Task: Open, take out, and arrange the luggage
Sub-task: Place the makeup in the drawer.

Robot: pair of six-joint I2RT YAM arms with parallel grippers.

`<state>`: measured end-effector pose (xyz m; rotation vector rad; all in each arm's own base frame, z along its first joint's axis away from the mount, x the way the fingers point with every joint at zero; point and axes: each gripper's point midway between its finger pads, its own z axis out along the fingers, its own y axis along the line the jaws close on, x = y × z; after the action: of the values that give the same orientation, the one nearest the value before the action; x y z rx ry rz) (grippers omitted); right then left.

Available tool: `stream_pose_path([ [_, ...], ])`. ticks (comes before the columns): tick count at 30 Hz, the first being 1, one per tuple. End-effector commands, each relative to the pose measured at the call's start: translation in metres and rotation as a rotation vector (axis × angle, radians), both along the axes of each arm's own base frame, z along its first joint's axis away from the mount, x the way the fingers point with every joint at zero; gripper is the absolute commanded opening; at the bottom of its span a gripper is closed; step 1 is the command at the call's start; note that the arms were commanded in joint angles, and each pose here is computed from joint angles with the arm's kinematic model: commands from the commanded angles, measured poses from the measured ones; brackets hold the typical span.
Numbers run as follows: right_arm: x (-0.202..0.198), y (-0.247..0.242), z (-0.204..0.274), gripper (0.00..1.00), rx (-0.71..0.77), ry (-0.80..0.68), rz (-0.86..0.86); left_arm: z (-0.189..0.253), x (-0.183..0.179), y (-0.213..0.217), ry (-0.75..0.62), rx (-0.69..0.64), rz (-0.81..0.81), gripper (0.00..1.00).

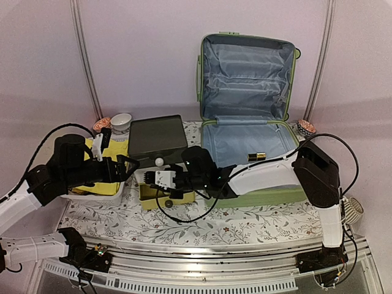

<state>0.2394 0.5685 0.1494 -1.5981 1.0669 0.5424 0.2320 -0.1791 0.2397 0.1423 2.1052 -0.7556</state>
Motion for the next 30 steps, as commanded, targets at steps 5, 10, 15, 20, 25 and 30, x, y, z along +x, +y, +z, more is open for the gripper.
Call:
stream_pose_path([
  [5,0.011,-0.015,0.011,0.10,0.001,0.007,-0.023,0.006,0.004,0.001,-0.018,0.006,-0.001,0.98],
  [10,0.010,-0.011,0.005,0.11,-0.003,0.028,-0.009,0.004,0.003,0.002,-0.013,0.007,0.001,0.98],
  [15,0.004,-0.010,-0.014,0.10,-0.052,0.072,0.022,0.003,0.002,0.004,-0.012,0.009,0.004,0.98],
  [20,0.000,-0.017,-0.034,0.13,-0.121,0.106,0.019,0.002,0.001,0.004,-0.011,0.008,0.006,0.98],
  [25,0.003,-0.021,-0.040,0.36,-0.158,0.115,-0.011,0.002,0.002,0.003,-0.010,0.005,0.003,0.98],
  [30,0.008,-0.023,-0.026,0.55,-0.140,0.129,-0.049,0.000,0.002,0.002,-0.003,0.004,-0.003,0.98],
])
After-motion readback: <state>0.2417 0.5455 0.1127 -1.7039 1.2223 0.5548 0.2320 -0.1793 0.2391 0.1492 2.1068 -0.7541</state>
